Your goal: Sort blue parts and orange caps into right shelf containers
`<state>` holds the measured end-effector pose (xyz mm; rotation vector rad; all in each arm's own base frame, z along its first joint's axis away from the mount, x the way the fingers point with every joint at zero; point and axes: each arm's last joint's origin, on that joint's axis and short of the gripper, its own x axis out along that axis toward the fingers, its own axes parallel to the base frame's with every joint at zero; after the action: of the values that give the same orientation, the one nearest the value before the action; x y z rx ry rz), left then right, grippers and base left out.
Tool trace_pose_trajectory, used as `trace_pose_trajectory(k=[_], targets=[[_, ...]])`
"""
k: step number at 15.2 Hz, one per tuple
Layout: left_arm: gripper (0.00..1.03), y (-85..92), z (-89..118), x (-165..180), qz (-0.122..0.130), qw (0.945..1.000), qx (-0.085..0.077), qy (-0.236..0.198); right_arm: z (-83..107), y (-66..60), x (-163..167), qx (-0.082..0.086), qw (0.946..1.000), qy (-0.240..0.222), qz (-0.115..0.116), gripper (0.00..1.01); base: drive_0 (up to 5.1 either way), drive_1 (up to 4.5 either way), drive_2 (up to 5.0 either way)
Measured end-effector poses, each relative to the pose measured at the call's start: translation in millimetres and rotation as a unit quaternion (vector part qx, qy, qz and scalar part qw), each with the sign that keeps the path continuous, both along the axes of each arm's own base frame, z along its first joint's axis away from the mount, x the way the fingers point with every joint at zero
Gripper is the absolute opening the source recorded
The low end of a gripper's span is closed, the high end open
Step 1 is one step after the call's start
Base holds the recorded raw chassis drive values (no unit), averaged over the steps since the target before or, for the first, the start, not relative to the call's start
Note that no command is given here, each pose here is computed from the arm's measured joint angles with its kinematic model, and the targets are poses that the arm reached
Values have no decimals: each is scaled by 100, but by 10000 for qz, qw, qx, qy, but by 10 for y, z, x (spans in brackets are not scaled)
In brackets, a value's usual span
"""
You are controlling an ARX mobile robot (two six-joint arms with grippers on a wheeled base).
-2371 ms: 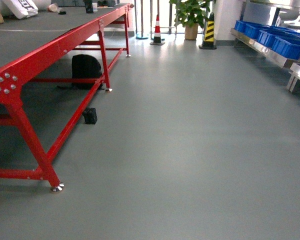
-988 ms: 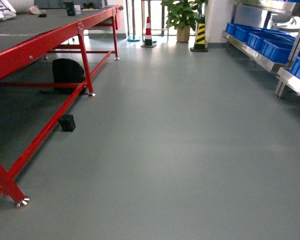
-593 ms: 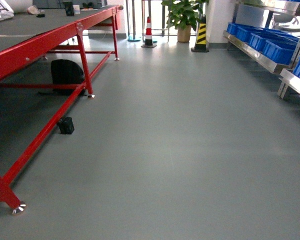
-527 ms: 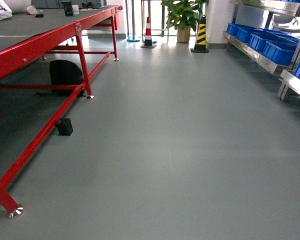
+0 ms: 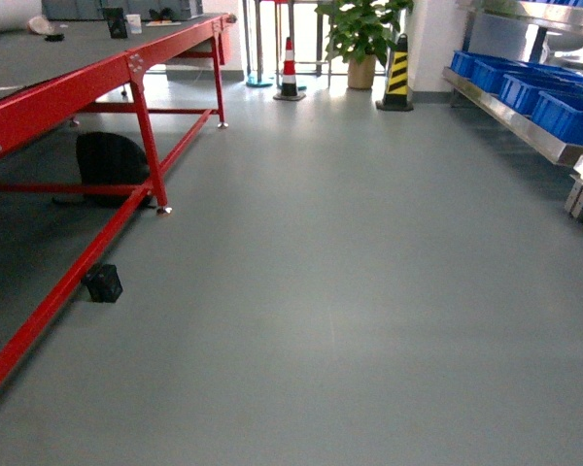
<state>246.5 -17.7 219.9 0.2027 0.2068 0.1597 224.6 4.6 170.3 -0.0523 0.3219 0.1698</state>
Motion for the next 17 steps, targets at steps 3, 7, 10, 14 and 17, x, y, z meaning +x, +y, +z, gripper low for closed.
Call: trace_pose_trajectory(k=[3, 7, 10, 14, 17], targets=[[44, 0, -8, 0, -2, 10000, 3, 36, -3, 0, 0, 1, 10000, 29, 2, 44, -3, 416, -421], [44, 0, -6, 0, 0, 10000, 3, 28, -6, -1, 1, -2, 10000, 34, -9, 44, 2, 420, -416], [44, 0, -3, 1, 0, 10000, 1, 11, -1, 0, 1, 0, 10000, 13, 0, 44, 5, 423, -414], [44, 0, -7, 1, -2, 10000, 3, 28, -6, -1, 0, -1, 10000, 34, -6, 44, 5, 423, -414], [44, 0, -1, 2, 2, 10000, 0, -2, -2, -1, 1, -3, 10000, 19, -5, 44, 5, 423, -414]])
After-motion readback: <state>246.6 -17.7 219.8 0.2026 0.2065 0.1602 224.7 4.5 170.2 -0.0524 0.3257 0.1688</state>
